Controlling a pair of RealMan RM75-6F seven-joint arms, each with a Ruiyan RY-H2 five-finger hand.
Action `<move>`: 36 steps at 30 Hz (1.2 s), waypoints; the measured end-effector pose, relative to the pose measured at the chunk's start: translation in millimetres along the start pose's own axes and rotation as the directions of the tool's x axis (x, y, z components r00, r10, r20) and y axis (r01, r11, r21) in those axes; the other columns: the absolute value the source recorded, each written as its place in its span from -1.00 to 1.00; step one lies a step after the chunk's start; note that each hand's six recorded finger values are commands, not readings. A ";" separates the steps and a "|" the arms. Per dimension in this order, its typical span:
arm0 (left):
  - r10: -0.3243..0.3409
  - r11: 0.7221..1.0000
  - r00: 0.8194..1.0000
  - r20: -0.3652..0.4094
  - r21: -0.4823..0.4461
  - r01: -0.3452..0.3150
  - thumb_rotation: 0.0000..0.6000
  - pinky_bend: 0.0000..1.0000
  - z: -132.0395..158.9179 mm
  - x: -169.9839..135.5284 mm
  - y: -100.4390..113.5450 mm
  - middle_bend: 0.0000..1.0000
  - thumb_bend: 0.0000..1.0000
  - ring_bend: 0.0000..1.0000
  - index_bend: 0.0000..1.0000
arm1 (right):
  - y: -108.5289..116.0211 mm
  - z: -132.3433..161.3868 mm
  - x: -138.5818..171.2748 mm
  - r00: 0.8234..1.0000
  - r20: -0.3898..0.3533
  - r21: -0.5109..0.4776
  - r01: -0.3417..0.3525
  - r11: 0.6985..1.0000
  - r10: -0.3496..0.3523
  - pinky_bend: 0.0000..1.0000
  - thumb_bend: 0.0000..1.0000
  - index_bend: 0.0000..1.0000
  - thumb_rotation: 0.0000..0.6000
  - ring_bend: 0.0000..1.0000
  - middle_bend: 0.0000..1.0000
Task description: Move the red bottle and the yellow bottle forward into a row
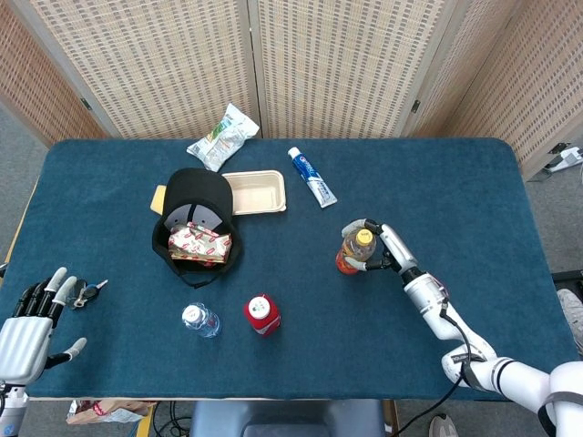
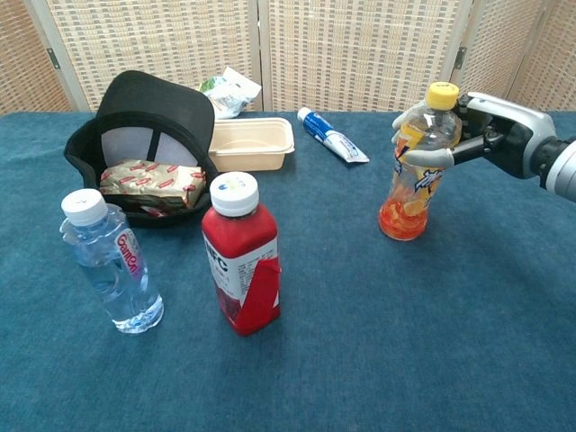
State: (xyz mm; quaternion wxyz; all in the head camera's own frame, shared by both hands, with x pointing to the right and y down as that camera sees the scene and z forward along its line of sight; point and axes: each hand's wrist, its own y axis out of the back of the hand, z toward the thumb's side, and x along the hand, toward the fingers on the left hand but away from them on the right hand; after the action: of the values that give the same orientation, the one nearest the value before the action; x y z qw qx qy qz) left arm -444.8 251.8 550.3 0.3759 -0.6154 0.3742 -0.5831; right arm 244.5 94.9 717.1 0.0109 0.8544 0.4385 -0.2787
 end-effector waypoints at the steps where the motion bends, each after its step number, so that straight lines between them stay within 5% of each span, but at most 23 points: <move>1: 0.000 1.000 1.000 0.000 0.001 0.000 1.00 -0.89 -0.2 0.0 0.3 -1.00 -0.72 -1.00 -1.00 | -0.8 1.8 1.8 1.000 -0.008 -0.001 -0.006 1.000 0.006 -0.49 -0.31 0.00 1.00 -0.49 -0.10; 9: -0.002 1.000 1.000 0.006 0.005 0.002 1.00 -0.89 1.9 2.2 0.5 -1.00 -0.72 -1.00 -1.00 | -7.9 22.0 25.1 0.994 -0.064 -0.018 -0.095 0.995 0.094 -0.41 -0.27 0.01 1.00 -0.45 -0.10; 19: 0.000 1.000 1.000 0.022 0.002 0.000 1.00 -0.89 9.3 4.6 0.1 -1.00 -0.72 -1.00 -1.00 | -41.5 42.8 57.5 0.957 -0.120 0.002 -0.264 0.964 0.262 -0.41 -0.33 0.01 1.00 -0.45 -0.10; 36: 0.000 1.000 1.000 0.007 0.002 0.000 1.00 -0.89 3.0 -0.1 0.2 -1.00 -0.72 -1.00 -1.00 | -66.9 46.9 56.9 0.934 -0.133 0.078 -0.324 0.943 0.332 -0.41 -0.45 0.01 1.00 -0.49 -0.20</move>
State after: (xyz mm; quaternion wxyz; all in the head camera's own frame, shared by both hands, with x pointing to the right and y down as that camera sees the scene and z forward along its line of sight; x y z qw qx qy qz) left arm -441.8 251.9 549.9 0.3777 -0.6173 0.3722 -0.5811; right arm 198.3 166.0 665.0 0.0021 0.9334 0.2817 -0.2222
